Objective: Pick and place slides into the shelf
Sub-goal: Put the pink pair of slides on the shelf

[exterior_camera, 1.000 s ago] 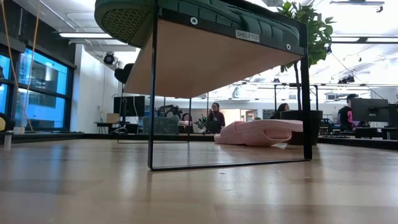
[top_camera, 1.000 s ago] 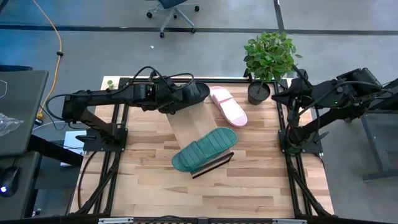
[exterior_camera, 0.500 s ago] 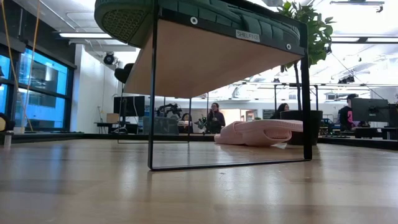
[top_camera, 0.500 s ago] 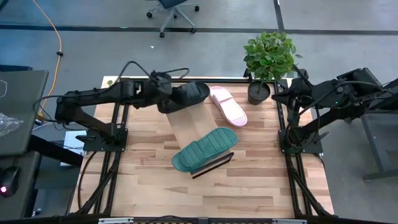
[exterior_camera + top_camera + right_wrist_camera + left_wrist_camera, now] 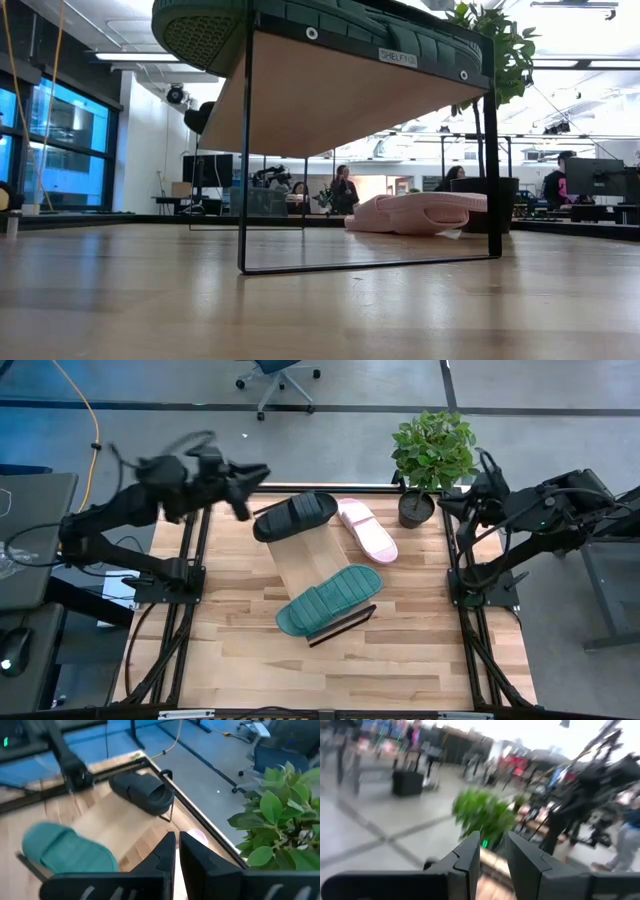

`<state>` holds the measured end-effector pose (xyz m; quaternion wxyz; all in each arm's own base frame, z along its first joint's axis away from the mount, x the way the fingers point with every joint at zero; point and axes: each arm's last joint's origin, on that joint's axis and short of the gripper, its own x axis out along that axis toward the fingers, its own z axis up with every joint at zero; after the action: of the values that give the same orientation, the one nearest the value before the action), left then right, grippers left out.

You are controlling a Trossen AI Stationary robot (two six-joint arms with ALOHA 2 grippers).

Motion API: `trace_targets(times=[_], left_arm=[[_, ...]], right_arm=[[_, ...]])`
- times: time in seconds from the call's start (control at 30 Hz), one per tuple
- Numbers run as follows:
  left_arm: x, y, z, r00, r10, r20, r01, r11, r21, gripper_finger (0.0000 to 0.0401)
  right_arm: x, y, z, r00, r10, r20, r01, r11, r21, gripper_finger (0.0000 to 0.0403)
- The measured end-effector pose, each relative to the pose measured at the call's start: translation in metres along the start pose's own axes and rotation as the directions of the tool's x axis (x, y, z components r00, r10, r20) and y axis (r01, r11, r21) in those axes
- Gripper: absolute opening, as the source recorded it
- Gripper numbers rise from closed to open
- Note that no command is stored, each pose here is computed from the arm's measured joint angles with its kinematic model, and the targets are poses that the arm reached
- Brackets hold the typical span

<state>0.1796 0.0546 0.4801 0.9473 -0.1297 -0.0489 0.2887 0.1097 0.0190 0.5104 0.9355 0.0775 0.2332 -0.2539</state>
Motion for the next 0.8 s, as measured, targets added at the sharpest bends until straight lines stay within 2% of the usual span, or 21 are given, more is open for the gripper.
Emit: trace_targets(times=[0.17,0.33,0.47,0.67,0.8], left_arm=[[-0.028,0.001,0.022,0.981,-0.15,0.123,0.142,0.987,0.077,0.0083],[-0.036,-0.001,0.026,0.95,-0.283,0.128,0.263,0.953,0.152,0.0083],[-0.036,-0.004,0.025,0.923,-0.371,0.1,0.346,0.916,0.203,0.0083],[-0.037,-0.006,0.024,0.892,-0.445,0.077,0.413,0.873,0.259,0.0083],[-0.042,-0.007,0.032,0.888,-0.457,0.055,0.423,0.856,0.297,0.0083]], right_arm=[[0.0,0.003,0.009,0.996,-0.006,0.088,-0.003,0.995,0.096,0.0016],[-0.002,0.007,0.022,0.977,-0.012,0.212,-0.021,0.988,0.154,0.0016],[-0.005,0.011,0.033,0.955,0.029,0.295,-0.068,0.99,0.124,0.0016],[-0.011,0.015,0.042,0.922,0.168,0.348,-0.205,0.976,0.072,0.0016],[-0.018,0.008,0.043,0.909,0.182,0.374,-0.235,0.967,0.102,0.0016]])
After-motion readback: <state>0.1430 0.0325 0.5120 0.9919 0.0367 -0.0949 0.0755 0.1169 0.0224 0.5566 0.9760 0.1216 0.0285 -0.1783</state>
